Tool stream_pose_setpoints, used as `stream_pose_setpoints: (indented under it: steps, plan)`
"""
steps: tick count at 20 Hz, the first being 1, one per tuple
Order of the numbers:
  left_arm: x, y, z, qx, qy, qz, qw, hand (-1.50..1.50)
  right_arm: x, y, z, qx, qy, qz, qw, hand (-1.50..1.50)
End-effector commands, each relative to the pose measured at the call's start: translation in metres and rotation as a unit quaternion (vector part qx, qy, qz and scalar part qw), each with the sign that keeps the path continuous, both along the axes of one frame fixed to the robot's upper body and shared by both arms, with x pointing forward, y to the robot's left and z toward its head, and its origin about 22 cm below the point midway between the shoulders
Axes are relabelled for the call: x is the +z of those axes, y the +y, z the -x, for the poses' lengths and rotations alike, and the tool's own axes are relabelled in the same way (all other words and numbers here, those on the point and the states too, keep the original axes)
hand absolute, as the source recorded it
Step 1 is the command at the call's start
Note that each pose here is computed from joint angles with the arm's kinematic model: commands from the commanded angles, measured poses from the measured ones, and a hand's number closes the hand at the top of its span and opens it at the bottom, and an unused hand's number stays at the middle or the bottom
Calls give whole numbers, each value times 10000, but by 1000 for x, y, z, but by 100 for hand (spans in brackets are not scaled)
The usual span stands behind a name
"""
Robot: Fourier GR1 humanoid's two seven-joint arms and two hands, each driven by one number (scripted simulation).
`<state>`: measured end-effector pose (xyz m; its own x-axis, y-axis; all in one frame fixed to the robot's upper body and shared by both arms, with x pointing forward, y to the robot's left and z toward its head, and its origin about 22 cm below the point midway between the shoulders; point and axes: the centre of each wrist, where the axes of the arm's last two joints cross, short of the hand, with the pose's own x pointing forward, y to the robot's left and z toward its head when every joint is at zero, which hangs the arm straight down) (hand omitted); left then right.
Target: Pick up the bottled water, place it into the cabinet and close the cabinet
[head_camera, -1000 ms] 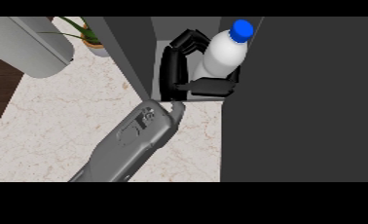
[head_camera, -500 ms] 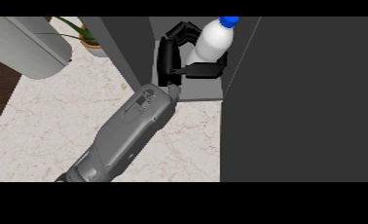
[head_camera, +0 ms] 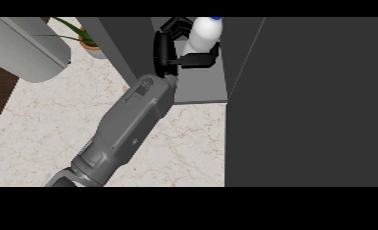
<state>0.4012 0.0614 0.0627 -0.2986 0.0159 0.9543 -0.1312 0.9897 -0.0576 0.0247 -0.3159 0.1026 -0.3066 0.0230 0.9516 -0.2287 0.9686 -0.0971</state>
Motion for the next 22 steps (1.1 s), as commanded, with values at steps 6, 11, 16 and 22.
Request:
stream_pose_setpoints:
  steps: [6,11,16,22]
  plan:
    - [-3,28,-28,200,132,-1172,9928,-150,19,11,-2,149,-281,-257,9992,-150]
    - [-12,11,-25,373,93,-1492,9881,-150,19,5,-8,136,-354,-221,9990,-150]
    - [5,7,-33,353,132,-1246,9915,-150,17,6,-15,177,-421,-124,9989,-150]
    - [19,23,-42,-65,-245,-708,9972,-150,12,8,-8,161,-324,-181,9992,-150]
